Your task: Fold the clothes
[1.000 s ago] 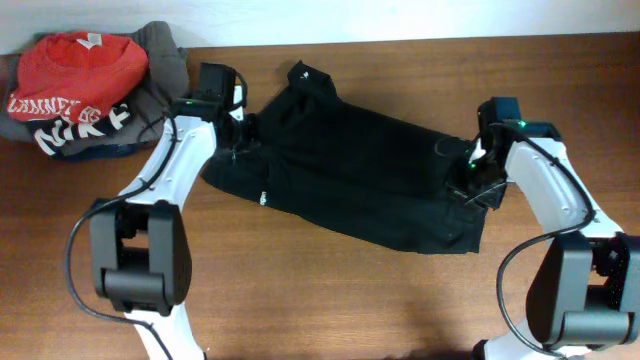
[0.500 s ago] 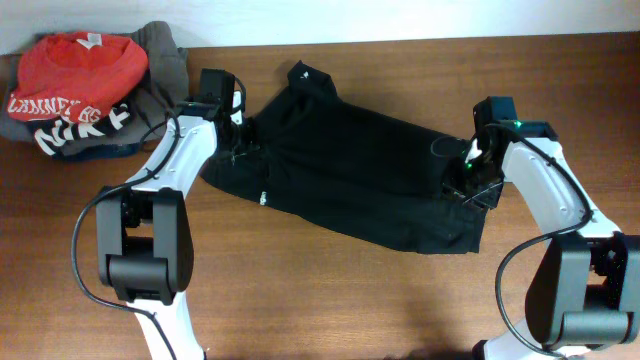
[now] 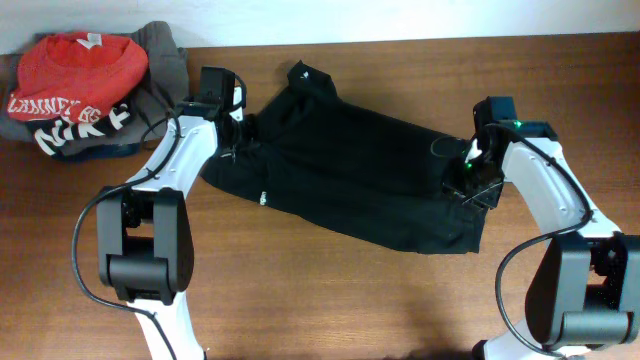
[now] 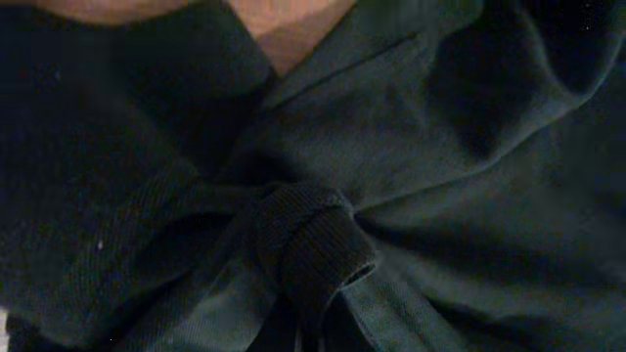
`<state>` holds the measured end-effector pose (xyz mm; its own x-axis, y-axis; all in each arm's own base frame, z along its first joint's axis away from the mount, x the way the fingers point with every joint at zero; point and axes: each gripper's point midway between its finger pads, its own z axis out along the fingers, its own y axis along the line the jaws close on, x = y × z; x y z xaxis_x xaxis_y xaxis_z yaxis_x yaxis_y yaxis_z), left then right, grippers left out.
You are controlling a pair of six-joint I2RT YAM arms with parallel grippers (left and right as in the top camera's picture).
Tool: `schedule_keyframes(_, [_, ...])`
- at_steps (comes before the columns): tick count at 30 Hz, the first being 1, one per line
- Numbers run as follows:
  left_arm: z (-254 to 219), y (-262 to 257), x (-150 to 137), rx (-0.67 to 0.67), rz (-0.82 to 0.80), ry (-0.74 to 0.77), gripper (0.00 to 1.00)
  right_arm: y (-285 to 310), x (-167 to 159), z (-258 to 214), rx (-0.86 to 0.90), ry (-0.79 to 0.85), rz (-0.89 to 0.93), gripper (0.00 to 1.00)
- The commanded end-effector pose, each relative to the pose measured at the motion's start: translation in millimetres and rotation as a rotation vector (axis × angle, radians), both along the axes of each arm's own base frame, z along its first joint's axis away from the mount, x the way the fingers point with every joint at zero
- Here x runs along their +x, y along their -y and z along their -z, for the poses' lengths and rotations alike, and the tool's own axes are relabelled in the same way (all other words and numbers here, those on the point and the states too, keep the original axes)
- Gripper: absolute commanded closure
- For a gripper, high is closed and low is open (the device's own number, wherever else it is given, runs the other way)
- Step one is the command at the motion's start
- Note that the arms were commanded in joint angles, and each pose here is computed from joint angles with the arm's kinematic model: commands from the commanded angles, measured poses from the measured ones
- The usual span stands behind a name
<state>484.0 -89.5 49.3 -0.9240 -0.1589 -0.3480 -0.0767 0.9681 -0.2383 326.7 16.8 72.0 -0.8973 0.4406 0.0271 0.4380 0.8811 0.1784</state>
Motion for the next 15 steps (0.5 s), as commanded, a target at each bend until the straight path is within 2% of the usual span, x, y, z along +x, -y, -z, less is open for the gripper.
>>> schedule_keyframes(1, [-3, 0, 11, -0.001, 0.000, 0.038, 0.99, -2, 4, -2, -0.003, 0.011, -0.007, 0.66])
schedule_keyframes(7, [-16, 12, 30, -0.076, -0.002, 0.124, 0.99, -2, 4, -2, -0.003, 0.011, -0.007, 0.67])
schedule_keyframes(13, [-24, 14, 46, -0.087, 0.001, 0.199, 0.99, -2, 4, -2, -0.003, 0.011, -0.007, 0.67])
schedule_keyframes(14, [-22, 14, 47, -0.086, 0.001, 0.202, 0.92, -2, 4, -2, -0.003, 0.011, -0.007, 0.67])
schedule_keyframes(15, [-20, 14, 48, -0.086, 0.001, 0.200, 0.73, -2, 4, -2, -0.003, 0.011, -0.007, 0.67])
